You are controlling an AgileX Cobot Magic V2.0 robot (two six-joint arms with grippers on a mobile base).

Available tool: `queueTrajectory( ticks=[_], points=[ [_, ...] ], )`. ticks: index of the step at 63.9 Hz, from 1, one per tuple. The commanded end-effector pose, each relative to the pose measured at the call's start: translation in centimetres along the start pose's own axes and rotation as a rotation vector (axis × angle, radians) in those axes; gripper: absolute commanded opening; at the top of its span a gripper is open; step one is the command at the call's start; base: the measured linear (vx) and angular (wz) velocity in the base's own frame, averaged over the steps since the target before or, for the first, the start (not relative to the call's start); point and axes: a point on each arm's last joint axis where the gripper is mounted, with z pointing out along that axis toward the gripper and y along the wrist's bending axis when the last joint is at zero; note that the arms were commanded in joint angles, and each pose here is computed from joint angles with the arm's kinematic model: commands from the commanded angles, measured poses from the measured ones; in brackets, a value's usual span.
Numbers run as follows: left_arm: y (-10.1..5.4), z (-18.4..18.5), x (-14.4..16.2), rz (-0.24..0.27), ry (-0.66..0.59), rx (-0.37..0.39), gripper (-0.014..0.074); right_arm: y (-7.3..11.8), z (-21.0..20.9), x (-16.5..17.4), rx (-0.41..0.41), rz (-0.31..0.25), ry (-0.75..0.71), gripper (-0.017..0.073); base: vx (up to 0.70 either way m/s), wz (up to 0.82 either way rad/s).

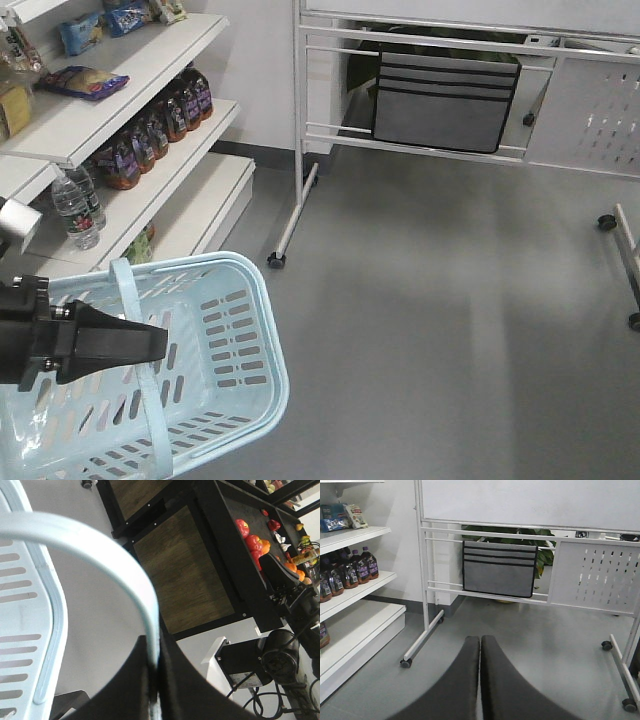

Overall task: Place coke in basket with both arms
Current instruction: 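Turn the base away from the shelf holding the basket in the left gripper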

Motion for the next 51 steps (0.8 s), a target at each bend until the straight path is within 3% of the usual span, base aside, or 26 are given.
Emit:
queueTrajectory(
  ticks=[1, 51],
  points=[
    [-1.86, -0.53, -0.79, 0.036, -0.049, 0.087, -0.0006, -0.04, -0.08, -0.55, 0.006, -0.009, -0.083, -0.0002, 0.13, -0.16],
    [-1.86, -0.53, -0.79, 0.036, -0.049, 0.087, -0.0006, -0.04, -0.08, -0.53, 0.006, -0.009, -0.081, -0.0002, 0.15, -0.03]
  ],
)
